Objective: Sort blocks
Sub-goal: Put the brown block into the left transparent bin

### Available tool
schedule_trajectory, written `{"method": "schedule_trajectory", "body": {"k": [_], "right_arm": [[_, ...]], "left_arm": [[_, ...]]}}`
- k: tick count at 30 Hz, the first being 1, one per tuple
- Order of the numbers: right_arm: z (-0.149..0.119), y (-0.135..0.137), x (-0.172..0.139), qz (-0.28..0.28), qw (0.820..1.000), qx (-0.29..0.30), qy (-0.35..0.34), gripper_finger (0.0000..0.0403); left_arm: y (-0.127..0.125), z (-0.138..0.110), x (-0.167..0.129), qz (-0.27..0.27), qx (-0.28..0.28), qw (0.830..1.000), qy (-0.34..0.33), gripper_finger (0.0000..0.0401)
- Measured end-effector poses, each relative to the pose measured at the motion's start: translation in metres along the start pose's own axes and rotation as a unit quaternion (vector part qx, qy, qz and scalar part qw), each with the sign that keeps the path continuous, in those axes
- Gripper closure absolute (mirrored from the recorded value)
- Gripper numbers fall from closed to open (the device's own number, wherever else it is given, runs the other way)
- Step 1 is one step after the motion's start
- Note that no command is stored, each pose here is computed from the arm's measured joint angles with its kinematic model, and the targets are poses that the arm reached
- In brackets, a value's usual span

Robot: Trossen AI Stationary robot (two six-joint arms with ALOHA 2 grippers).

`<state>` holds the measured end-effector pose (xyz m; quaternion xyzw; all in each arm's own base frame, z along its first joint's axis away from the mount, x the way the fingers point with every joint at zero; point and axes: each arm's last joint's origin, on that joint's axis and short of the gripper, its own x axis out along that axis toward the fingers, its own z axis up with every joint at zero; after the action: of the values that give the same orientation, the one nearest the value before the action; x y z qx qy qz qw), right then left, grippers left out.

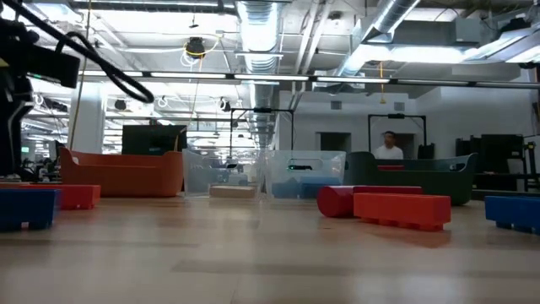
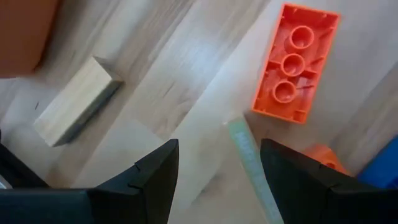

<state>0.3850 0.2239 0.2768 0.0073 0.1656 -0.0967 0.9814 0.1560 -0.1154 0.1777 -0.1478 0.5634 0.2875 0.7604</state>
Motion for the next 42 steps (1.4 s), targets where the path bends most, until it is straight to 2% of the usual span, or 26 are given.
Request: {"method": "schedule_trajectory", "body": {"k": [7,11,19,28,32,35,39,42], "right_arm": [[0.000,-0.002,0.001,-0.002,1.000,0.001,0.000,0.0147],[0.000,-0.002,0.001,-0.003,1.000,0.000,0.001,0.0147],[0.000,-0.002,0.001,-0.003,1.000,0.001,0.001,0.0147],[0.000,0.000,0.000,-0.001,1.000,0.000,0.001,0.0147],[-0.001,0.002,-0.002,0.002,1.000,0.001,0.001,0.0147],[-0.003,0.005,-0.003,0.002,1.000,-0.002,0.001,0.0147],[-0.007,0.008,-0.005,-0.015,1.000,-0.009,0.004,0.0148],[-0.010,0.007,-0.005,-0.019,1.000,0.004,0.015,0.0149]], "left_arm": [[0.001,-0.008,0.018,-0.024,-0.011,1.000,0.008,0.0179],[0.006,-0.012,0.026,-0.014,-0.009,1.000,0.012,0.0180],[0.005,-0.014,0.024,-0.022,0.005,0.998,0.052,0.0221],[0.007,-0.019,0.027,-0.028,0.022,0.995,0.091,0.0230],[0.008,-0.020,0.029,-0.032,0.047,0.993,0.099,0.0261],[0.007,-0.020,0.027,-0.034,0.068,0.993,0.096,0.0296],[0.005,-0.021,0.021,-0.031,0.102,0.993,0.046,0.0299],[0.005,-0.024,0.012,-0.040,0.108,0.993,-0.004,0.0299]]}}
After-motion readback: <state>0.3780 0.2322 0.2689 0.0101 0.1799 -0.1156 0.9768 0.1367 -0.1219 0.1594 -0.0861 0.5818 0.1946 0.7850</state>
